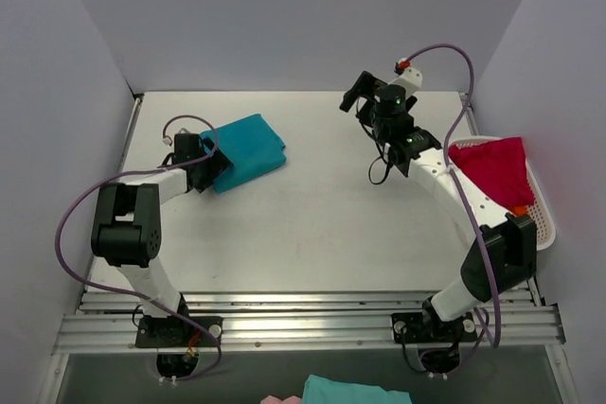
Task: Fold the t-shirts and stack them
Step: Neatly place the folded tshirt to the corner
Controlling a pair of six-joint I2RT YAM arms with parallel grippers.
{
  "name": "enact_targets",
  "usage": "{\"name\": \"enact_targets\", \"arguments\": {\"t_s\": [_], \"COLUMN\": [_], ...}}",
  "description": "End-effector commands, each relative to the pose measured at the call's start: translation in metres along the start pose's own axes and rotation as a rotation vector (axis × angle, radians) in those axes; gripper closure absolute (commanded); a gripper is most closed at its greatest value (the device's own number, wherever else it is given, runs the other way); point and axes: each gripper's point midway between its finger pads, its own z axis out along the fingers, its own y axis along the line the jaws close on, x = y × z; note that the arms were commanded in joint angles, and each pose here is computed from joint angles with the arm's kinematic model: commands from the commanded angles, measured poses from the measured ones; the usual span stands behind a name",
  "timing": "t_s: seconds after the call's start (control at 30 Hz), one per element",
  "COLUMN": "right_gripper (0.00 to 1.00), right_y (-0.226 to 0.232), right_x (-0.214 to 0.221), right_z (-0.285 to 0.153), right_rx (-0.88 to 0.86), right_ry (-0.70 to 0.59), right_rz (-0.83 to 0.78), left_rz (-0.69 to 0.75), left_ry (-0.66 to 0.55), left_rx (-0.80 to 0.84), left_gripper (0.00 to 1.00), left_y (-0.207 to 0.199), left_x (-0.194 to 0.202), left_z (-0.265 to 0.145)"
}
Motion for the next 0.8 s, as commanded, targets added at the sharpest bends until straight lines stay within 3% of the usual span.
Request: {"name": "enact_targets", "arguments": {"t_s": [0.0,0.07,0.1,0.17,0.2,0.27,0.33,0.4,0.5,0.57,0.77], "right_gripper": [0.0,0.0,0.0,0.0,0.0,0.0,0.0,0.0,0.0,0.0,0.0], "right_y": [-0.025,-0.036,-0.037,-0.047,-0.049,-0.06,-0.066,-0.076,-0.085,-0.089,-0.099], "right_x": [-0.015,-0.023,-0.025,-0.029,-0.028,-0.032,-0.032,-0.036,-0.044,-0.046,-0.048], "right_z": [-0.008,-0.011,-0.012,-0.013,-0.012,-0.01,-0.008,-0.007,-0.01,-0.011,-0.008], "right_rx": [0.063,0.077,0.072,0.079,0.071,0.083,0.08,0.089,0.079,0.075,0.064], "right_ry": [-0.034,-0.054,-0.055,-0.065,-0.057,-0.062,-0.051,-0.051,-0.068,-0.07,-0.065], "right_rz": [-0.01,0.003,0.01,0.022,0.026,0.038,0.052,0.067,0.089,0.099,0.126], "left_rz": [-0.017,-0.022,-0.022,-0.021,-0.019,0.006,0.037,0.049,0.069,0.084,0.129], "left_ry": [-0.02,-0.016,-0.008,-0.001,-0.018,-0.013,-0.027,-0.037,0.007,-0.045,-0.126], "left_rx": [-0.031,-0.03,-0.039,-0.047,-0.028,-0.098,-0.146,-0.093,-0.115,-0.106,-0.14], "left_gripper": [0.11,0.24,0.41,0.6,0.8,0.96,0.98,0.98,0.98,0.98,0.98], "left_y": [0.006,0.004,0.006,0.004,-0.009,0.002,0.0,-0.02,-0.021,-0.034,-0.015], "left_x": [-0.001,0.0,0.001,-0.001,-0.014,-0.017,-0.036,-0.064,-0.079,-0.113,-0.191], "left_z": [0.018,0.026,0.033,0.039,0.041,0.051,0.063,0.077,0.08,0.073,0.07]}}
